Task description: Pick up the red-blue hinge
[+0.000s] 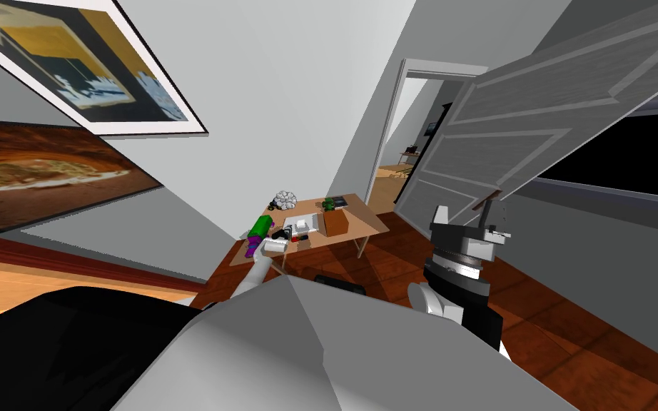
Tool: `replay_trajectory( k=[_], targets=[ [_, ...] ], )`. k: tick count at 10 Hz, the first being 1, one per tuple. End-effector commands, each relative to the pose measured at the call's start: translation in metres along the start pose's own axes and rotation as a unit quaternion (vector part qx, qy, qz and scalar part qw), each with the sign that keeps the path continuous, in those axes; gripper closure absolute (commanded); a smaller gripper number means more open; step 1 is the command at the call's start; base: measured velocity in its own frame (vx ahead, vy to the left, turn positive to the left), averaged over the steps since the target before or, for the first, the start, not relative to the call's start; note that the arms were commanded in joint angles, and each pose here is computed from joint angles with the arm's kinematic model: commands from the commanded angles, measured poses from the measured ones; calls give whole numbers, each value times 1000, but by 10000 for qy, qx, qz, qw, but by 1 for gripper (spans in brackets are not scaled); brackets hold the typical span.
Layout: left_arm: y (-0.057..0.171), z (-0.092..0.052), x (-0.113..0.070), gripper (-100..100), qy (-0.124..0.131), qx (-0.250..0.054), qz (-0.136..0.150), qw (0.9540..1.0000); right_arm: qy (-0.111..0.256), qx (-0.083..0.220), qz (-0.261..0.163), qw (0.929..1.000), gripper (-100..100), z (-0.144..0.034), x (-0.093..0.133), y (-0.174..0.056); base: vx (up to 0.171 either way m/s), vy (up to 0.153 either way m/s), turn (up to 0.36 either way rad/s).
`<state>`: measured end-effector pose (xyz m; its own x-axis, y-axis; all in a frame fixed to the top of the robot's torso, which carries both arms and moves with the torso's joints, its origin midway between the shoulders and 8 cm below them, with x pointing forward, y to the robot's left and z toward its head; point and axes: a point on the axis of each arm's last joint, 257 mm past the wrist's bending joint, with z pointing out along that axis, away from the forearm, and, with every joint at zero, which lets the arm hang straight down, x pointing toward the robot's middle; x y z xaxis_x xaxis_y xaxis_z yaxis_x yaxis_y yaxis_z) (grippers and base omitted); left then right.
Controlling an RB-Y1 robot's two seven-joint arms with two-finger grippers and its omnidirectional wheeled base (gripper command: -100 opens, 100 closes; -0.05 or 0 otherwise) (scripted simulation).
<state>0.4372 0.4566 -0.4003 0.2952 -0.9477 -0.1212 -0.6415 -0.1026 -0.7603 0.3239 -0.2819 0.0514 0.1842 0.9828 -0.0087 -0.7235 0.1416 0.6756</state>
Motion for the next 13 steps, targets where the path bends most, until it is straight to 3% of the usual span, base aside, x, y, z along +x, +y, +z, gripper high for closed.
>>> replay_trajectory(
  k=[1, 5, 8, 11, 12, 13],
  targets=[
    [10, 3, 0, -100, -12, -184, 16, 9998, 0, 0, 0, 10000, 0, 0, 0, 0, 32, 25, 5],
    [52, 17, 21, -100, 119, -1019, 111, 9947, 0, 0, 0, 10000, 0, 0, 0, 0, 48, 41, 15],
    [62, 20, 28, -100, 178, -1201, 144, 9925, 0, 0, 0, 10000, 0, 0, 0, 0, 22, 37, 5],
    [86, 23, 51, -100, 373, -1685, 260, 9847, 0, 0, 0, 10000, 0, 0, 0, 0, 37, 36, 12],
    [87, 23, 51, -100, 372, -1689, 259, 9846, 0, 0, 0, 10000, 0, 0, 0, 0, 33, 31, -2],
    [94, 23, 57, -100, 435, -1830, 300, 9817, 0, 0, 0, 10000, 0, 0, 0, 0, 31, 30, 7]
  ],
)
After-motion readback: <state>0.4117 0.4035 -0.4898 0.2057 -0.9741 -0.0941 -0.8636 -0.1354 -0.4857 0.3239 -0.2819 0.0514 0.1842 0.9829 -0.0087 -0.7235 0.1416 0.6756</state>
